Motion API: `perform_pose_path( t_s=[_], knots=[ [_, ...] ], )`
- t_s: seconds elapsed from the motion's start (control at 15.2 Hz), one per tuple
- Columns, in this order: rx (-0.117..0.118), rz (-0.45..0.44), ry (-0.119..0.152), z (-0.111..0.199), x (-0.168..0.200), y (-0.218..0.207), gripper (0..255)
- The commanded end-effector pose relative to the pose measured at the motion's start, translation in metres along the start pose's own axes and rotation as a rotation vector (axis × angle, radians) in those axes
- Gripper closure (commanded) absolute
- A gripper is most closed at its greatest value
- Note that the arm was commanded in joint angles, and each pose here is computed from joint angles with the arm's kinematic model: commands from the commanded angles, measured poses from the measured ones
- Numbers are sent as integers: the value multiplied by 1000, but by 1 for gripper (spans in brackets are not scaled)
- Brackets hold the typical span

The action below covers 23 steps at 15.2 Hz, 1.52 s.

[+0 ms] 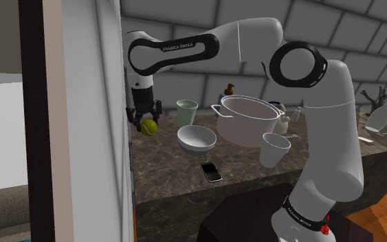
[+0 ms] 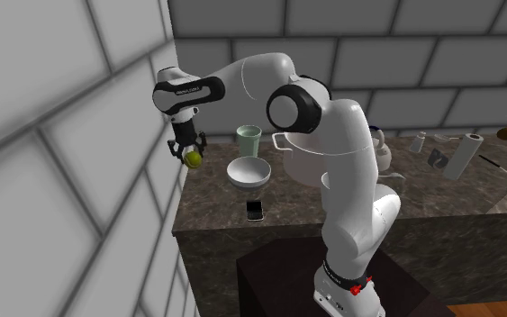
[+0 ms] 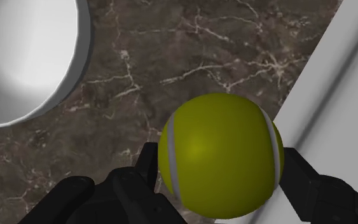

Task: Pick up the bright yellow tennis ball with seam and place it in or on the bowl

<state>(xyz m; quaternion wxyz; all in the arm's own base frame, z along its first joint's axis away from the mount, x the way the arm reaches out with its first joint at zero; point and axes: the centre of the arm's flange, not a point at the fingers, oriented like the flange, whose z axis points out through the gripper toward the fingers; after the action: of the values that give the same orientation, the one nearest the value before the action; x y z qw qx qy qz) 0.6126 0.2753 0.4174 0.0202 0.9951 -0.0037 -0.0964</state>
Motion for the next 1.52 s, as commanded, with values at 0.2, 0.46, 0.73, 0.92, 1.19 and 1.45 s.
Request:
perform_pose_path(
  t_s=[0.2, 0.46, 0.73, 0.92, 1.19, 1.45],
  knots=[
    [0, 0, 0, -27, -6, 1, 255],
    [0, 0, 0, -40, -13, 14, 255],
    [0, 0, 0, -35, -32, 63, 255],
    [0, 0, 0, -32, -46, 100, 255],
    [0, 0, 0, -27, -65, 149, 255],
    [0, 0, 0, -22, -84, 198, 255]
  ],
)
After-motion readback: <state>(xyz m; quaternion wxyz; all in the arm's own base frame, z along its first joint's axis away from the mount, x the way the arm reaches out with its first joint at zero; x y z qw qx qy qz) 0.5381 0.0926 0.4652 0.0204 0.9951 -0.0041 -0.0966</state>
